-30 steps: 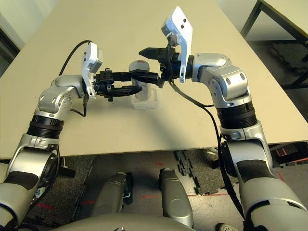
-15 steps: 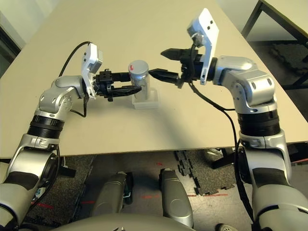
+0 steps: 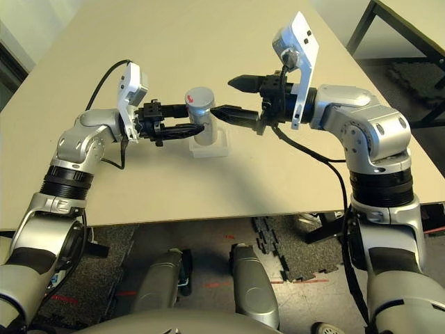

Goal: Pour the medicine from the bottle into the box.

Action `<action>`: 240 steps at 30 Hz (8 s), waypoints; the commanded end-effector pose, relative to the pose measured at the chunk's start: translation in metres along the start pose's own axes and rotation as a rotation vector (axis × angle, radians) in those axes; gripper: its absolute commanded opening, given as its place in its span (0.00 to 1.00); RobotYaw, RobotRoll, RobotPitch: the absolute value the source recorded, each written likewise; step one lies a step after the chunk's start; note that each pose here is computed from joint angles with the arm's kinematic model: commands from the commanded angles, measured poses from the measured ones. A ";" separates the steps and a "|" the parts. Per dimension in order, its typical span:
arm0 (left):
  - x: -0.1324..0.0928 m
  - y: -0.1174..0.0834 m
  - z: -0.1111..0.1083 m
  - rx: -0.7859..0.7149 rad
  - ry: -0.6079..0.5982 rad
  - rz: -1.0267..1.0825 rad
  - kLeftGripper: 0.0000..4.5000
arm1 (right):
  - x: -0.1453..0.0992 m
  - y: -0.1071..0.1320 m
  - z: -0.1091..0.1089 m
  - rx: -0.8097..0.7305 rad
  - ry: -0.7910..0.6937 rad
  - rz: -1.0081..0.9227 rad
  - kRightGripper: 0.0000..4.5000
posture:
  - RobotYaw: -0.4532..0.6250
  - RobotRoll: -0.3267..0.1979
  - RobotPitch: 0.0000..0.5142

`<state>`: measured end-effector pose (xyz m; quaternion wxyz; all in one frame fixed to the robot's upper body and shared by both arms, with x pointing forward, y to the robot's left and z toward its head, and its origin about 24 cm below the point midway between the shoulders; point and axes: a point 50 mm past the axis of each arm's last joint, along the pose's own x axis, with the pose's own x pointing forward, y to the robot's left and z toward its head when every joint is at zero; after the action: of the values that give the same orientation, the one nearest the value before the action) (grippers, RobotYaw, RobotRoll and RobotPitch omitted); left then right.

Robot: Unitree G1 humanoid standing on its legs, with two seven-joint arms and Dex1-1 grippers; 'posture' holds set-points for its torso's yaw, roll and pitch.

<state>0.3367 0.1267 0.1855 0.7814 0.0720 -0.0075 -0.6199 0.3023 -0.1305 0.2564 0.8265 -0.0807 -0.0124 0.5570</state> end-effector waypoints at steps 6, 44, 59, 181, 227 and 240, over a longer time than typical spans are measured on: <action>0.003 0.000 0.002 0.007 0.003 -0.013 0.53 | 0.023 0.000 -0.002 -0.027 0.051 0.072 1.00 | 0.33 0.62 0.25; 0.005 0.002 -0.001 0.005 0.011 -0.013 0.53 | 0.030 0.000 0.002 -0.072 0.026 0.094 1.00 | 0.32 0.62 0.23; 0.006 0.001 0.001 0.012 0.002 -0.017 0.53 | 0.031 -0.003 -0.006 -0.067 0.055 0.085 1.00 | 0.32 0.62 0.23; 0.044 0.062 0.034 1.598 0.875 -0.078 0.53 | -0.010 0.011 -0.131 0.173 0.481 -0.318 1.00 | 0.30 0.62 0.15; -0.014 0.075 -0.062 -0.171 0.034 1.002 0.53 | -0.013 0.009 -0.132 0.189 0.465 -0.340 1.00 | 0.29 0.62 0.23; -0.009 0.080 -0.040 0.165 0.208 0.928 0.53 | -0.011 0.009 -0.132 0.202 0.463 -0.343 1.00 | 0.29 0.62 0.25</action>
<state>0.4097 0.1631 0.1251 0.9788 0.1030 0.0423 -0.1716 0.3052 -0.1532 0.1237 0.8919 -0.1265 0.2218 0.3734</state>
